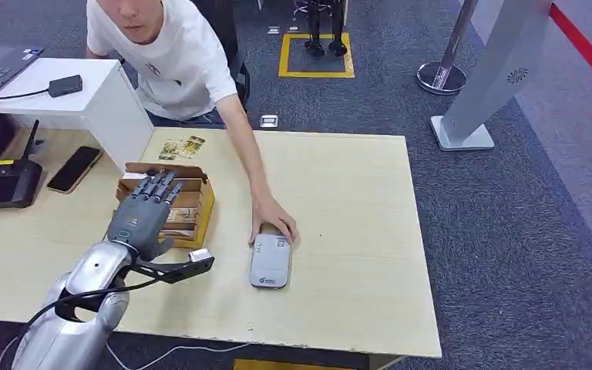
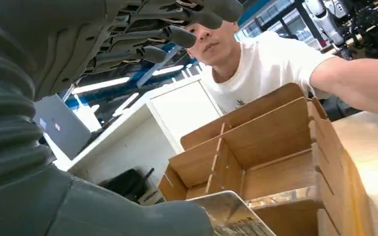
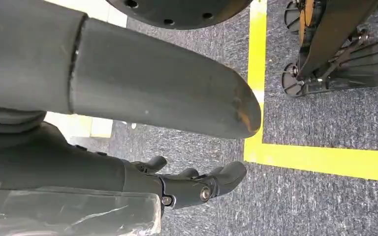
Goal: Pass the card to the sensor for recognition and then transmit it.
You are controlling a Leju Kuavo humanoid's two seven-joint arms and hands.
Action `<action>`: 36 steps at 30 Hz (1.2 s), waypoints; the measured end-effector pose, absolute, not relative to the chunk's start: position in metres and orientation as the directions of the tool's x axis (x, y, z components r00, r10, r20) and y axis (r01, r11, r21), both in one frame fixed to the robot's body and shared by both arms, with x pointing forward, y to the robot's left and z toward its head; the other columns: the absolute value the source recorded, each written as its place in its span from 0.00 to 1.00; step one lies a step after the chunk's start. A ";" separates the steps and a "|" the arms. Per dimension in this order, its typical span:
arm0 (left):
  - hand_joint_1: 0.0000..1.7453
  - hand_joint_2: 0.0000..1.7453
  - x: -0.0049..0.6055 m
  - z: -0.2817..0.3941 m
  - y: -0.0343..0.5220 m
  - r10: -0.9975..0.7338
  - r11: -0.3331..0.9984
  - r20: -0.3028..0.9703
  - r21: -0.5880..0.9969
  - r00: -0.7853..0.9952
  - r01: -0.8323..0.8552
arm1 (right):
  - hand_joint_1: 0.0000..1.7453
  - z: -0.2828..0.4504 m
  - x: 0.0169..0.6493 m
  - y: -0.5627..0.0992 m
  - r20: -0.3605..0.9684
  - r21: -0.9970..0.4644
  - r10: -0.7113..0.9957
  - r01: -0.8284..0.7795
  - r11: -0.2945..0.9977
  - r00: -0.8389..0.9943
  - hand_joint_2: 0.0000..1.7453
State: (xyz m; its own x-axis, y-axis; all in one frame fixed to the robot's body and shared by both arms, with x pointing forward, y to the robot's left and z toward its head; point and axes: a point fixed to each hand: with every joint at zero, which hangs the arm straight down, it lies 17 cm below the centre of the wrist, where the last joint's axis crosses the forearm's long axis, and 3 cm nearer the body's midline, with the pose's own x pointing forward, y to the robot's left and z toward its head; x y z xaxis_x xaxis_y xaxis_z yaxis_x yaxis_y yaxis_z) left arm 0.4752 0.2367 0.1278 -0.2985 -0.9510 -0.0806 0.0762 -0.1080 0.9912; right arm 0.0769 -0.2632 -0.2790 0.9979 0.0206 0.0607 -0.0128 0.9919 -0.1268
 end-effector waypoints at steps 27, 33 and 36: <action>0.00 1.00 0.458 0.092 0.250 -0.958 -0.164 -0.111 0.968 -0.264 0.189 | 0.00 -0.279 0.075 -0.268 0.050 -0.136 0.001 0.006 0.991 0.999 0.00; 0.00 1.00 0.451 0.080 0.255 -0.959 -0.173 -0.114 0.960 -0.260 0.220 | 0.00 -0.279 0.075 -0.268 0.050 -0.137 -0.001 0.008 0.991 0.999 0.00; 0.00 1.00 0.445 0.072 0.261 -0.961 -0.186 -0.125 0.952 -0.246 0.244 | 0.00 -0.279 0.075 -0.269 0.050 -0.137 -0.002 0.009 0.991 0.999 0.00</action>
State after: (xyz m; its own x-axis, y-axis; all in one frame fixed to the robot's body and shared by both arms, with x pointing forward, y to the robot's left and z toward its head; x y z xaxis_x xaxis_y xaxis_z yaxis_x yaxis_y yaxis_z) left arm 0.4454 0.2607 0.0718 -0.2456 -0.9613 -0.1250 0.2435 -0.1860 0.9519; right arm 0.0750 -0.2687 -0.2793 0.9988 -0.0025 0.0495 0.0092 0.9906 -0.1367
